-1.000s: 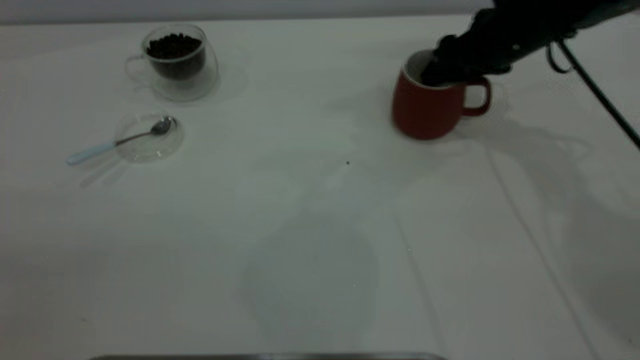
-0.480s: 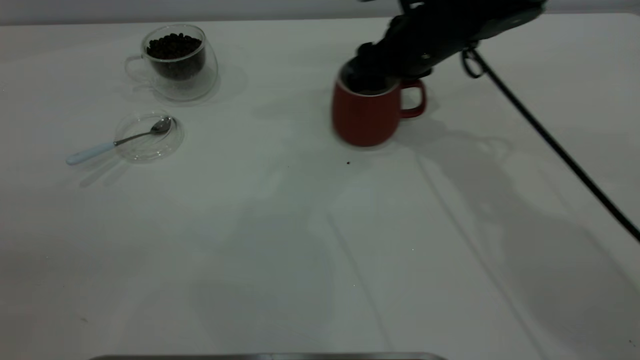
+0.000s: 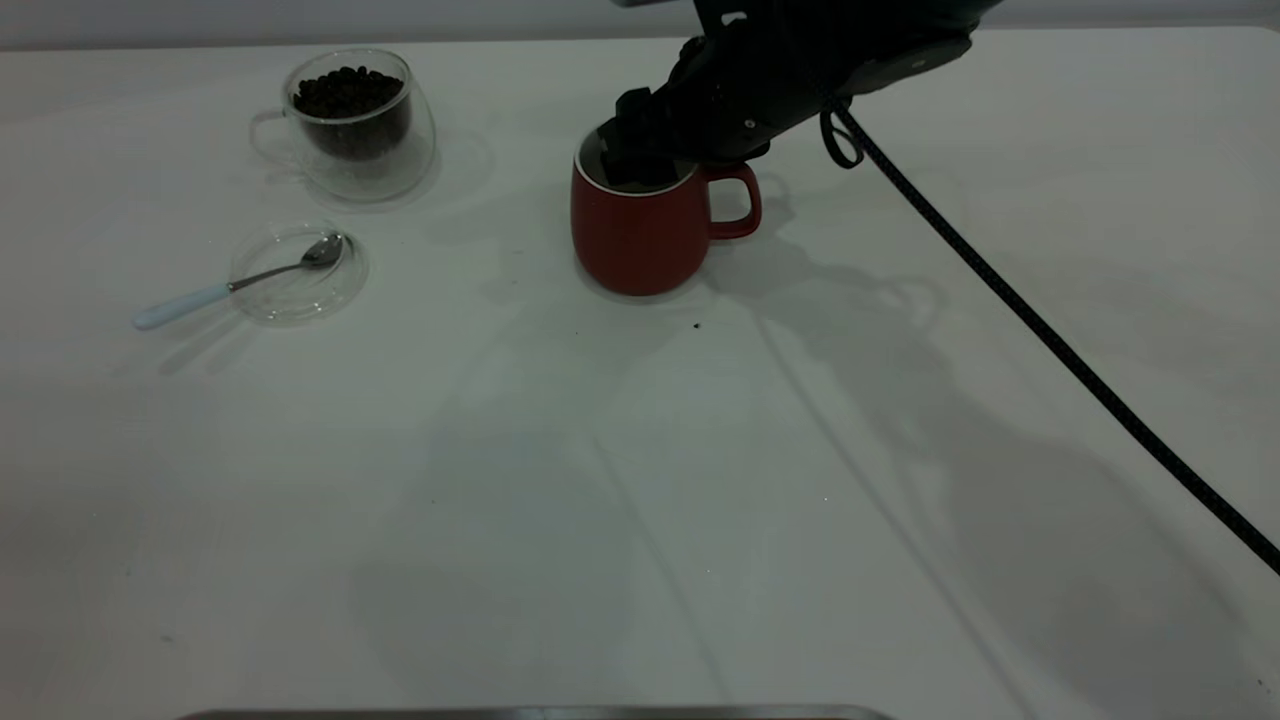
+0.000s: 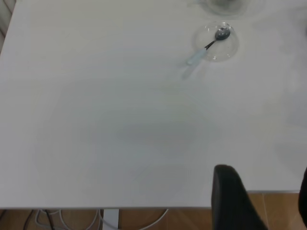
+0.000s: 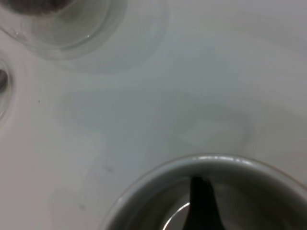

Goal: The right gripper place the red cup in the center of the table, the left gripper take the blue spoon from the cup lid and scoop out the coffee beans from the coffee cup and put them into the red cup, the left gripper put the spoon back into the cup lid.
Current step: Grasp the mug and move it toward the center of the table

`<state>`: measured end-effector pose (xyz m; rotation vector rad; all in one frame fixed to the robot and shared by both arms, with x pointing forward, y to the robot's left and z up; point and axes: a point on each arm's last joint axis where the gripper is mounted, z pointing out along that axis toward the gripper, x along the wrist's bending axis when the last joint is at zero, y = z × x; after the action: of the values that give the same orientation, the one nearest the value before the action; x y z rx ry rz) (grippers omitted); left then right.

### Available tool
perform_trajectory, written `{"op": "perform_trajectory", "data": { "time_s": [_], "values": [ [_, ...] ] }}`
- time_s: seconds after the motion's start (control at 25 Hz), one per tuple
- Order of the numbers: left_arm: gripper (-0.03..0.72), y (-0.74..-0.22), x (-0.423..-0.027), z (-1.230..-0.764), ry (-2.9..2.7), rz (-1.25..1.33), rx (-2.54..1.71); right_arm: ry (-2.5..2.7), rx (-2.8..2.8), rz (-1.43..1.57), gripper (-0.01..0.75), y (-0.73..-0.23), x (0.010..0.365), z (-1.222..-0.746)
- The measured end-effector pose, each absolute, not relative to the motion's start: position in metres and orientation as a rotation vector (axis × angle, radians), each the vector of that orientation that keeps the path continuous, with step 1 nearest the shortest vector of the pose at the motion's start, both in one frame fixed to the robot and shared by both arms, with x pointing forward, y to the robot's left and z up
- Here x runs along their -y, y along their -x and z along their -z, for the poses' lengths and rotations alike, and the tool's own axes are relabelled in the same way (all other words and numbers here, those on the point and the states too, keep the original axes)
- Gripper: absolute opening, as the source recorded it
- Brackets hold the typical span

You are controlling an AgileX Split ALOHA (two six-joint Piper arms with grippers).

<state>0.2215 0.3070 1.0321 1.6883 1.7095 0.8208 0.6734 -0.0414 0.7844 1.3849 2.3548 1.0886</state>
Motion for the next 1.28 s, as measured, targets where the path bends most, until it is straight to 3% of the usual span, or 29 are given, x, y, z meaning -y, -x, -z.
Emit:
{"op": "perform_trajectory", "data": {
  "time_s": [0.64, 0.96, 1.28],
  "values": [
    [0.408, -0.222, -0.307, -1.032, -1.688, -0.821, -1.709, -1.354, -2.313, -1.068, 0.584, -0.68, 0.04, -0.791],
    [0.408, -0.222, -0.307, -1.032, -1.688, -0.821, -1.709, -1.192, -2.329, -1.069, 0.583, -0.679, 0.04, -0.826],
    [0.408, -0.222, -0.307, -1.032, -1.69, -0.822, -1.708, -1.167, -2.379, -1.011, 0.583, -0.635, 0.065, -0.868]
  ]
}}
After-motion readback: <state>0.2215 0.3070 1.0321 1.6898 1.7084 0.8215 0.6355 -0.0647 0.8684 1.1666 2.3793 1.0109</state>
